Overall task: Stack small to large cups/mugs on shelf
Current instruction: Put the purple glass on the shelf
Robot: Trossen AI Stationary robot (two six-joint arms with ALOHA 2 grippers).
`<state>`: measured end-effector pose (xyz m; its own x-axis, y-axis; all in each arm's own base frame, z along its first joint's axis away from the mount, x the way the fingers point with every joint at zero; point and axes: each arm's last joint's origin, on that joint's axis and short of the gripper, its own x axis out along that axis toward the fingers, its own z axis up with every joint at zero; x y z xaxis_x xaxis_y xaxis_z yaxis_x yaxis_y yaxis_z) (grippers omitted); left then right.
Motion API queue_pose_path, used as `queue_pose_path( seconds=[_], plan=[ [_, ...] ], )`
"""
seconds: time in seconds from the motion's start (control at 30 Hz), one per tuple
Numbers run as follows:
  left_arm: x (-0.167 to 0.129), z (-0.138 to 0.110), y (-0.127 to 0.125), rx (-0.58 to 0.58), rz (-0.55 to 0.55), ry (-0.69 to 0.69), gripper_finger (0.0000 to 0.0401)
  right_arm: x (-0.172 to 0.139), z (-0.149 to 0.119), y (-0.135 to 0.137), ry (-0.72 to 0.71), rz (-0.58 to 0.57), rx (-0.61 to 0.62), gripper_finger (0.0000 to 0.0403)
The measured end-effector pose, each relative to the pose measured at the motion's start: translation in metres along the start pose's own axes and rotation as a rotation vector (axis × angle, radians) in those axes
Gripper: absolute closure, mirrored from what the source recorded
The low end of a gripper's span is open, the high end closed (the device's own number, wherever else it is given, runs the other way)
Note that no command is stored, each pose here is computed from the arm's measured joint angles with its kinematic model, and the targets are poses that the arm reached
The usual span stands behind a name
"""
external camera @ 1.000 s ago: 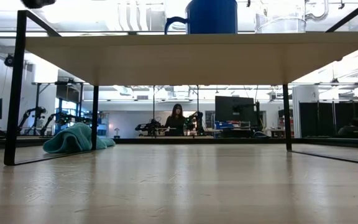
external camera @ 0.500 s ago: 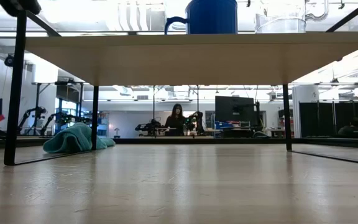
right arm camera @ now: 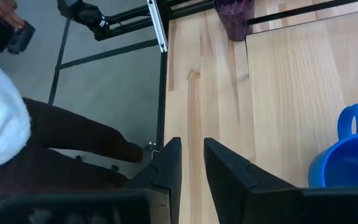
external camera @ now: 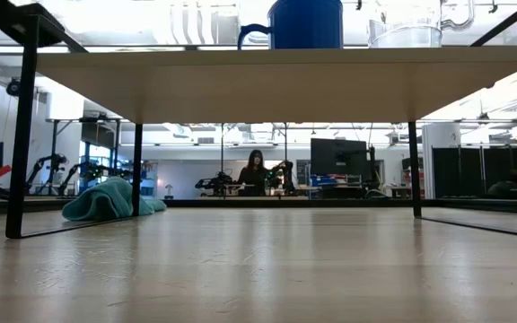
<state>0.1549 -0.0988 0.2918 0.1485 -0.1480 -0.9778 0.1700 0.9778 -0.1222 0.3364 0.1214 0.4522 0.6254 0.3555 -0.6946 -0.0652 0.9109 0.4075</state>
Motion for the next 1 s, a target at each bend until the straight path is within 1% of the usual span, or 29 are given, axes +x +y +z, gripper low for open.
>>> queue_pose_path(
  seconds=[0.17,0.27,1.0],
  plan=[
    [0.012,0.001,-0.001,0.005,-0.004,-0.006,0.0338,0.0,0.0,0.0,0.0,0.0,0.043,0.0339],
    [0.017,-0.001,0.0,0.007,0.0,0.004,0.0338,0.0,-0.001,0.001,0.002,0.002,0.043,0.0339],
    [0.019,-0.002,0.0,0.009,-0.004,0.003,0.0338,0.0,-0.002,0.003,0.005,0.006,0.04,0.0338]
  ],
)
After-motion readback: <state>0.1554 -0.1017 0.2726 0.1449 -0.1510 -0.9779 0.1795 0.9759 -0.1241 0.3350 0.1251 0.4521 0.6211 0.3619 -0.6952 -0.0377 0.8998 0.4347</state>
